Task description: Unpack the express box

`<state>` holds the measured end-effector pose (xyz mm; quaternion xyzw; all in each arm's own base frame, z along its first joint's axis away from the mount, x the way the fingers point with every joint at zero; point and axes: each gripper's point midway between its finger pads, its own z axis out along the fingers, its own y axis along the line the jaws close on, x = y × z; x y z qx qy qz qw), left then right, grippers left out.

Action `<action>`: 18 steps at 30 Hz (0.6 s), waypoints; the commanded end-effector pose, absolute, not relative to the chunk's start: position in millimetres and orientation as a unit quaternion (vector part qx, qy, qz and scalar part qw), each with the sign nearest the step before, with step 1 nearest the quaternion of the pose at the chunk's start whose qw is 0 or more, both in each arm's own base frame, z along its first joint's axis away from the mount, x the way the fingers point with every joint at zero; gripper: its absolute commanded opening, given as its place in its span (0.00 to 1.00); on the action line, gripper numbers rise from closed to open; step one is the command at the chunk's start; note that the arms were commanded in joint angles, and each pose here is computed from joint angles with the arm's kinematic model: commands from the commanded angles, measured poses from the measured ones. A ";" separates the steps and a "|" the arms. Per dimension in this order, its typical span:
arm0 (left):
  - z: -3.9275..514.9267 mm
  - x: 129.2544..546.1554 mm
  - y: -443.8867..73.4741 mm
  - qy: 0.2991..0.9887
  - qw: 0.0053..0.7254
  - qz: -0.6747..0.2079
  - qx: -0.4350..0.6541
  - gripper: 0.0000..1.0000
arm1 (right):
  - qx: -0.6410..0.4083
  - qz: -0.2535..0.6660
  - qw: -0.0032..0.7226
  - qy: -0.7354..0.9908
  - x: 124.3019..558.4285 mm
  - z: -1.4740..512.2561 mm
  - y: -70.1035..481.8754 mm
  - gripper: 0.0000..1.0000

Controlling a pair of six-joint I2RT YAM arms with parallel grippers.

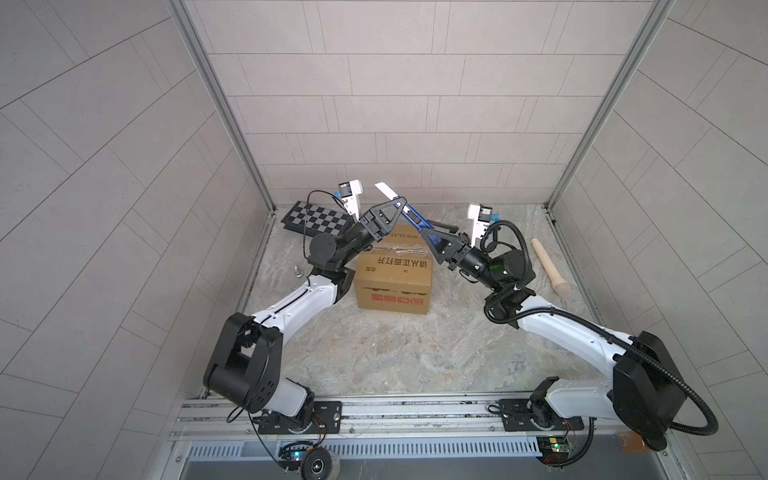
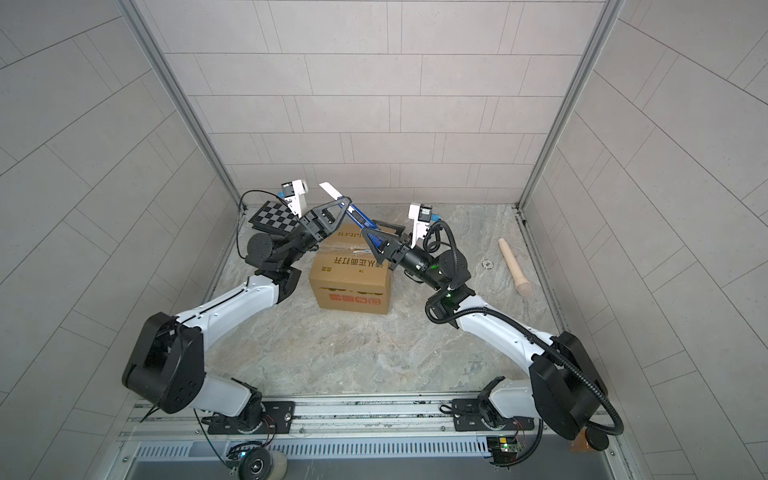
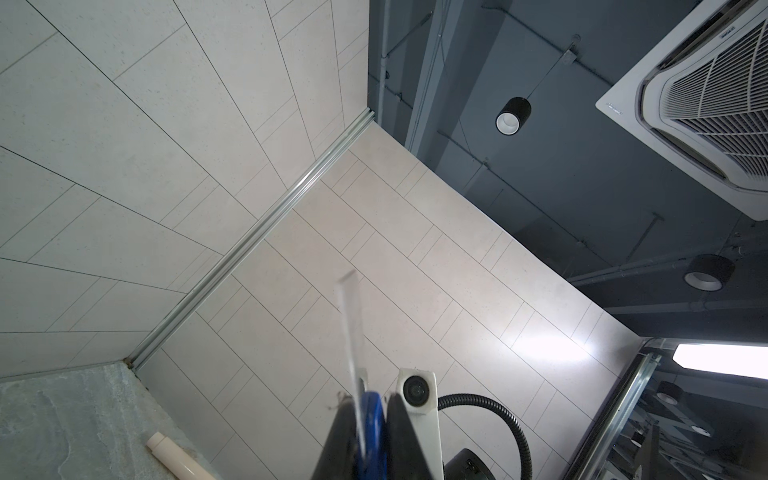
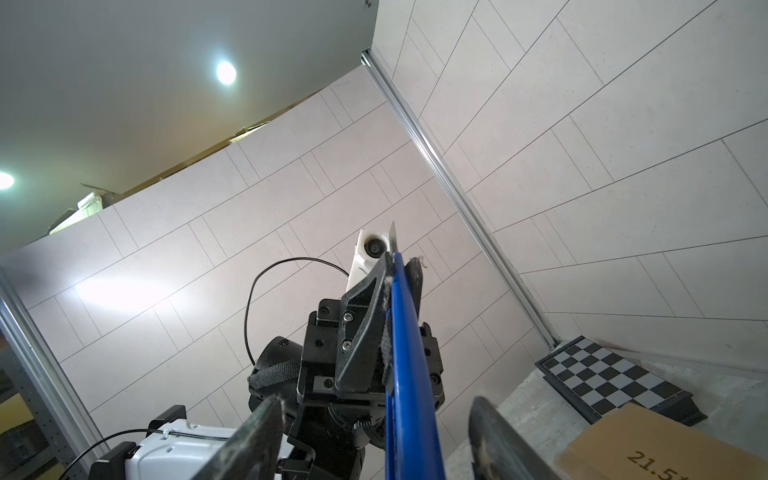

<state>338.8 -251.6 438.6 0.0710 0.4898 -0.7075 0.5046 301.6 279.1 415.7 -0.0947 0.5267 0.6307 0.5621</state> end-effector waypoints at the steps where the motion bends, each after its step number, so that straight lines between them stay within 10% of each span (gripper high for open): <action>1: 451.7 326.6 -248.3 0.464 0.517 -0.713 0.089 0.00 | -0.101 0.654 0.565 0.492 292.7 438.2 278.9 0.72; 18: 455.3 329.4 -242.0 0.456 0.526 -0.715 0.069 0.00 | -0.090 0.677 0.557 0.472 299.0 442.6 286.7 0.58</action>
